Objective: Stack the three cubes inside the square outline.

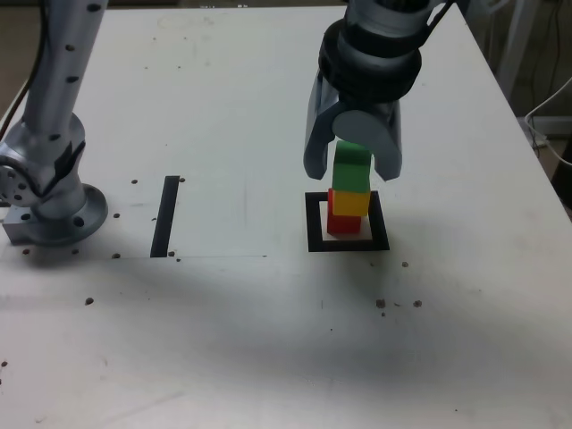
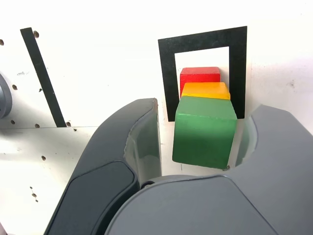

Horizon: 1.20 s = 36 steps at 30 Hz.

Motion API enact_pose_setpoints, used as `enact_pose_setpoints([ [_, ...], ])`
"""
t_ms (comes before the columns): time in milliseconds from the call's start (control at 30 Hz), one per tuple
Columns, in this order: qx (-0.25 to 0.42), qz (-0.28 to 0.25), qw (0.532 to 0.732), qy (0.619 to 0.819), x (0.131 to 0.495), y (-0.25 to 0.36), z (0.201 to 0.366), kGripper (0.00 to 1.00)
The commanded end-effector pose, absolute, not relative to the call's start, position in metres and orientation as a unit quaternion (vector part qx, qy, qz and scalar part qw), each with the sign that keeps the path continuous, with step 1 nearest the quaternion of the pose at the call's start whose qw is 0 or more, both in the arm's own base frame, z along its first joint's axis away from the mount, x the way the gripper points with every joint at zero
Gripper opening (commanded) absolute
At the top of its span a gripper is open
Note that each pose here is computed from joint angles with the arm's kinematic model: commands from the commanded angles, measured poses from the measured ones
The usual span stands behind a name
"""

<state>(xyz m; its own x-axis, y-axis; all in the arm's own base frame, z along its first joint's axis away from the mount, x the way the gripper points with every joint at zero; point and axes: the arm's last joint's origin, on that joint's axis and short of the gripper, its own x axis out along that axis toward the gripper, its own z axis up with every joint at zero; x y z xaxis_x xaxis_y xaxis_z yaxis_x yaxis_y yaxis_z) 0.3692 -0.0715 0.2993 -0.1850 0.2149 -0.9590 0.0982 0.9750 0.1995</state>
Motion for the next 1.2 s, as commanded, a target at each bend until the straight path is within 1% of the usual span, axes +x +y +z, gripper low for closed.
enact_pose_setpoints([
  [0,0.104,0.047,0.626,0.772,0.364,-0.071,0.304,0.99],
  [167,0.106,0.046,0.628,0.77,0.362,-0.07,0.307,0.99],
  [533,0.1,0.04,0.627,0.771,0.357,-0.07,0.309,0.99],
  [733,0.096,0.032,0.632,0.768,0.349,-0.069,0.317,0.99],
  [967,0.078,0.016,0.643,0.762,0.331,-0.066,0.333,0.99],
  [1067,0.069,0.007,0.651,0.756,0.316,-0.061,0.346,0.99],
  [1167,0.064,-0.001,0.664,0.745,0.293,-0.053,0.363,0.99],
])
